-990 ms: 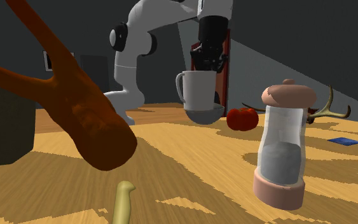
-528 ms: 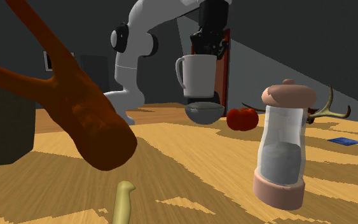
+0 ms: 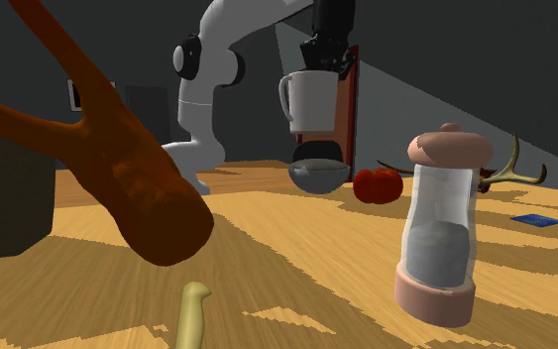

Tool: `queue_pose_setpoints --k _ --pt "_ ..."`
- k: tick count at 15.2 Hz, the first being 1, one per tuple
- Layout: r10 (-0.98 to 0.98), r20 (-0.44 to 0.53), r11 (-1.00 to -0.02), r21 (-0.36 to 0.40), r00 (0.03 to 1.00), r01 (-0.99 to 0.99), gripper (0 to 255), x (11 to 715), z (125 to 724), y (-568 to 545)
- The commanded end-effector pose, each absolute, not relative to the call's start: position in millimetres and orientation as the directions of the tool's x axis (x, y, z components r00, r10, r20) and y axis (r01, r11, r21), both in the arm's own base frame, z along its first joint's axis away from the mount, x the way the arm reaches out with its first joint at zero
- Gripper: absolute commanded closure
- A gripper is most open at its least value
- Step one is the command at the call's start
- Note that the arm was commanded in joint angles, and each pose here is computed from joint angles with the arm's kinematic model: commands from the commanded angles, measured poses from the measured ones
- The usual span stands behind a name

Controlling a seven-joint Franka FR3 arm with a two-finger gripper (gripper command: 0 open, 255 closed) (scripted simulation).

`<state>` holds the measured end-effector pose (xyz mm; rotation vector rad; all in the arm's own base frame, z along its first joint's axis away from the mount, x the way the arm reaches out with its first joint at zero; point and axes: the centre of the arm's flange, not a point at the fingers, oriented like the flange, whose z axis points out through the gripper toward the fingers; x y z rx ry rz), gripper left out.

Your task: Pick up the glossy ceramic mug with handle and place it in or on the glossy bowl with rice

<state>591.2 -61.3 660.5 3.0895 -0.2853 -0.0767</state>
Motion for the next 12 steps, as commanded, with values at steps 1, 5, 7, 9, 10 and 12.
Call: queue_pose_setpoints --k 1,5,7,9,10,12 --pt "-0.185 -0.046 -0.982 0.043 0.982 -0.183 255 577 661 -41" --pt "-0.185 -0.046 -0.982 0.043 0.982 -0.183 255 550 665 4" --pt "-0.185 -0.046 -0.982 0.043 0.982 -0.183 255 536 667 26" --pt "-0.185 -0.046 -0.982 0.043 0.982 -0.183 255 522 669 49" --pt "-0.185 -0.046 -0.982 0.043 0.982 -0.183 255 516 670 60" --pt "-0.185 -0.046 -0.982 0.043 0.982 -0.183 255 502 673 82"
